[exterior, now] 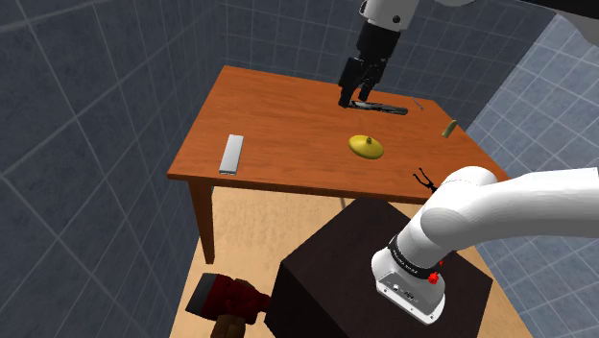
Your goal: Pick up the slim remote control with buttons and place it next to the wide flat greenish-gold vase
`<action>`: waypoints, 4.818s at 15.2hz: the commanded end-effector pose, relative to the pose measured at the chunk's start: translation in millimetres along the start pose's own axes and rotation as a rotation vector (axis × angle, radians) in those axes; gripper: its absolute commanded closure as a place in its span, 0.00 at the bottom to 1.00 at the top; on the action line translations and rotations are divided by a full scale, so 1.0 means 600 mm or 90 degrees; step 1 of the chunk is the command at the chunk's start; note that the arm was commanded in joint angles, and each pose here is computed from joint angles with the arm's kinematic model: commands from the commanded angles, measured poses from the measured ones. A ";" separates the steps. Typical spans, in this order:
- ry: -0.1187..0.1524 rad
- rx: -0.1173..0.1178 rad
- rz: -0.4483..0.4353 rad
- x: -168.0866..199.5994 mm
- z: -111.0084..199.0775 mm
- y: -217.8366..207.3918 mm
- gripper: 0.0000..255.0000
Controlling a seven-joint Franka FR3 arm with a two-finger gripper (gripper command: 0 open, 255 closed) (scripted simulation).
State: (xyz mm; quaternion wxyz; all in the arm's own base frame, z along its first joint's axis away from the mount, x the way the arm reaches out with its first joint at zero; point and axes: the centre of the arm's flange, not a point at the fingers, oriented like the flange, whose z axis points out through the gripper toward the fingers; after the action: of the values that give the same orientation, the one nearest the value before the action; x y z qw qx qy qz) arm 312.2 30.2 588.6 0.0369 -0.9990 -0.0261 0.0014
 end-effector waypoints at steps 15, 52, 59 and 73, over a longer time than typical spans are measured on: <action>0.007 -0.023 0.153 0.214 0.200 -0.100 0.00; 0.017 -0.058 0.388 0.573 0.573 -0.128 0.00; 0.017 -0.058 0.388 0.573 0.573 -0.128 1.00; 0.017 -0.058 0.388 0.573 0.476 -0.135 1.00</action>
State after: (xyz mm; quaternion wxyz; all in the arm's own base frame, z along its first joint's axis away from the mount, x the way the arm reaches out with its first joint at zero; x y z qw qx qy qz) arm 650.2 149.4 302.9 -0.0100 -0.9613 0.2753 -0.0018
